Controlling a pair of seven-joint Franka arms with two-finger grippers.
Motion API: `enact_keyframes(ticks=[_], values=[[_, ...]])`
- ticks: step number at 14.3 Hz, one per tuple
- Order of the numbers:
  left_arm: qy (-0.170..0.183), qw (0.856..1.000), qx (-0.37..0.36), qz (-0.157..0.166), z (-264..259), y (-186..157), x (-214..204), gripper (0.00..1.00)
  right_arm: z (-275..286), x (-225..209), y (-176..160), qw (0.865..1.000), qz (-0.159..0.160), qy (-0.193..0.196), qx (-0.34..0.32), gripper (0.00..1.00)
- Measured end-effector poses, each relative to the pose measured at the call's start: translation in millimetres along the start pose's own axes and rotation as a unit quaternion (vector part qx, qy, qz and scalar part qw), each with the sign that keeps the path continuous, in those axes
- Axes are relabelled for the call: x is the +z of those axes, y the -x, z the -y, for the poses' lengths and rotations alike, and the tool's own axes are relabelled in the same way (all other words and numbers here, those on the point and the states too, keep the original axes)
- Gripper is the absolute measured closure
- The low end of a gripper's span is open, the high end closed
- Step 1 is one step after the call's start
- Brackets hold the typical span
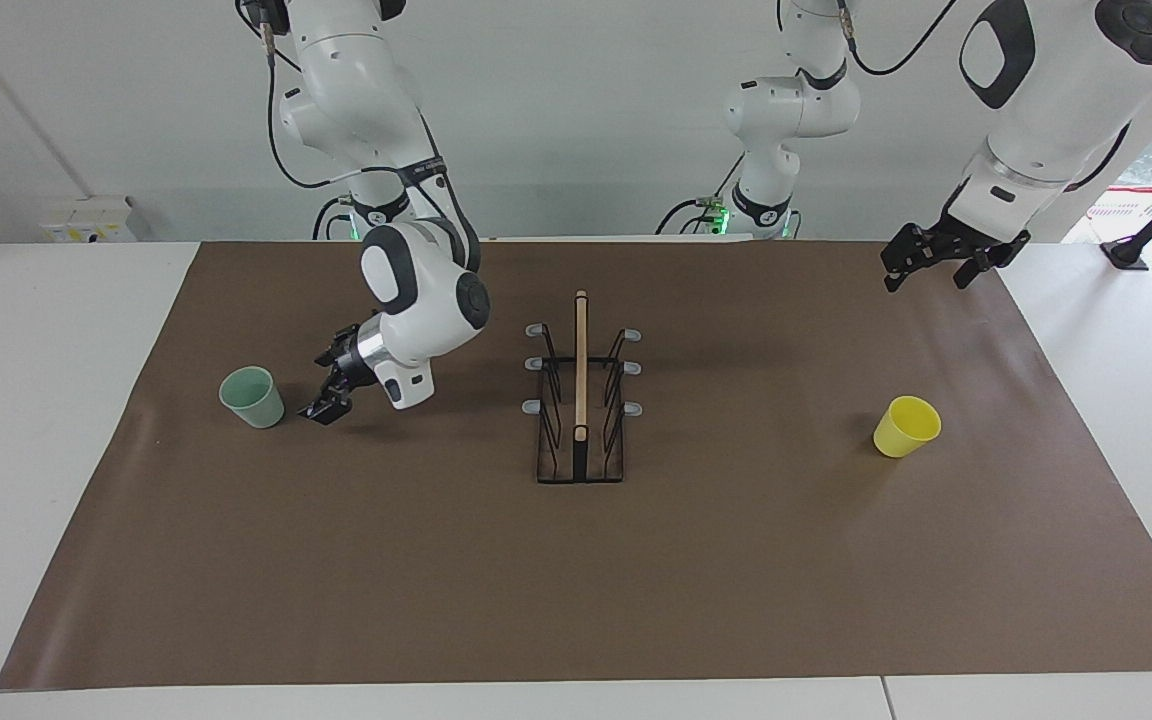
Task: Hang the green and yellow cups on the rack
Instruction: 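Move the right gripper to the green cup while the left gripper opens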
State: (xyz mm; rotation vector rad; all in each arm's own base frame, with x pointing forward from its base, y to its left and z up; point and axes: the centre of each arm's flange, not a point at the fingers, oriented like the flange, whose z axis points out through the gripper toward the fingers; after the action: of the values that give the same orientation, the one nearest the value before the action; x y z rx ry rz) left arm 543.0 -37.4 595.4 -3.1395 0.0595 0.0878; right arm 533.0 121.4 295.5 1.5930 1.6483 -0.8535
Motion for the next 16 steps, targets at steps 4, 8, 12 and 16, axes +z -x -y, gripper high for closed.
enact_keyframes(ticks=[4, 8, 12, 16], values=[[0.077, 0.986, -0.148, 0.001, 23, -6, 5, 0.0, 10, 35, -20, 0.999, 0.021, 0.024, -0.043, 0.0], [0.161, 0.902, -0.4, 0.037, 93, -32, 48, 0.0, 19, 67, -24, 0.998, 0.031, 0.027, -0.043, 0.0], [0.204, 0.817, -0.529, 0.104, 134, -62, 124, 0.0, 24, 83, -23, 0.998, 0.043, 0.031, -0.045, 0.0], [0.245, 0.736, -0.612, 0.156, 189, -73, 196, 0.0, 24, 100, -16, 0.997, 0.047, 0.036, -0.039, 0.0]])
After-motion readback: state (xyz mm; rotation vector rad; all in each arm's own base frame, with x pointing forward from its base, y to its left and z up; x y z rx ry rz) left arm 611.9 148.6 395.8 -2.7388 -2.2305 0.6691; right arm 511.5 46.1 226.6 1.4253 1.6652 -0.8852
